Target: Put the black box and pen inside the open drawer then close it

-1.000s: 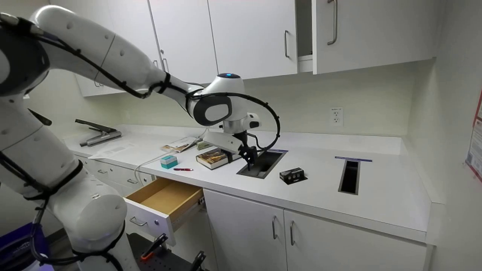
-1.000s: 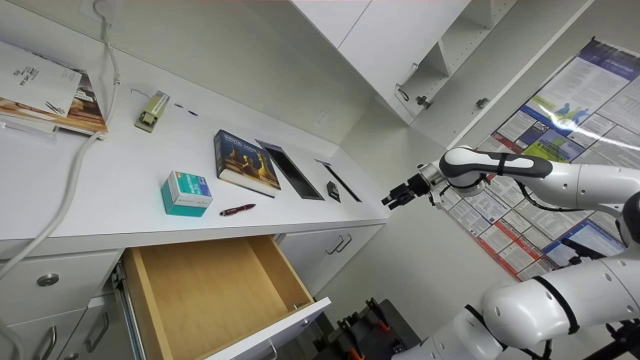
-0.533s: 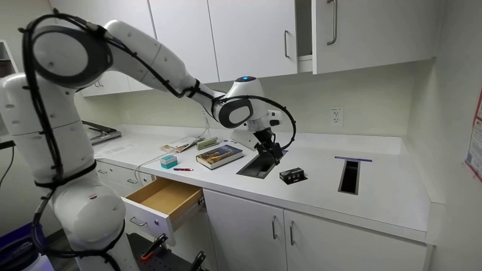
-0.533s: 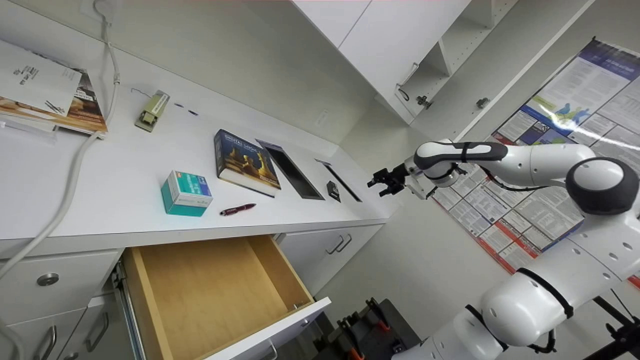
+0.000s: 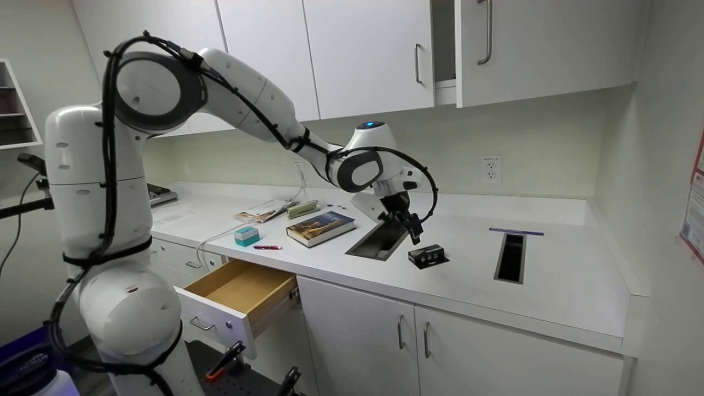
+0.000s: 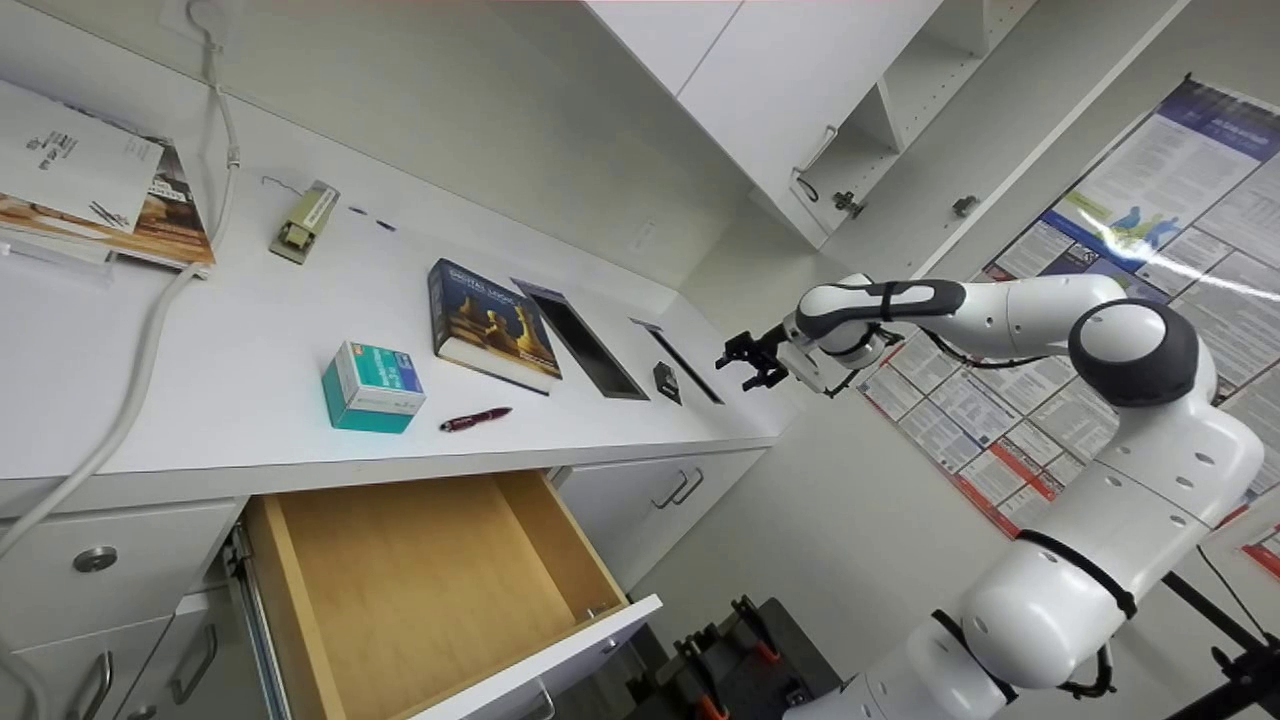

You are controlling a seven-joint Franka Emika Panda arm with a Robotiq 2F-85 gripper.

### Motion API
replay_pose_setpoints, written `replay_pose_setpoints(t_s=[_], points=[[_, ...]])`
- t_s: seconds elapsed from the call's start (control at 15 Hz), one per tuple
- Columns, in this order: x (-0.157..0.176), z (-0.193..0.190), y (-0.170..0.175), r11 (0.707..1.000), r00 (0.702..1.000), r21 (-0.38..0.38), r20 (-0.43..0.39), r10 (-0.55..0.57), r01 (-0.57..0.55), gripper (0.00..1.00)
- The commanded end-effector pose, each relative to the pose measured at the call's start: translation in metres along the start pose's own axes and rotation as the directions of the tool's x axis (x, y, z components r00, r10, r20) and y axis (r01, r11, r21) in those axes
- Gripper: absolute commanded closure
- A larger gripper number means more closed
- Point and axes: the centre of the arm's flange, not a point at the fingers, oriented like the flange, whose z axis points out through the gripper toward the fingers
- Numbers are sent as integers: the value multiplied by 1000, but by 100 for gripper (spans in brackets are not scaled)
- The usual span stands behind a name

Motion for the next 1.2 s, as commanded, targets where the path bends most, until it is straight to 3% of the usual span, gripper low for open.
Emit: replay_pose_setpoints(t_s=[0.0,0.53,1.13], points=[[8,2,-2,1000,1000,-20,7,22,-22,0],[93,52,-60,978,978,-74,47,201,-197,0],[109,117,-72,978,976,-107,104,189,-178,0]])
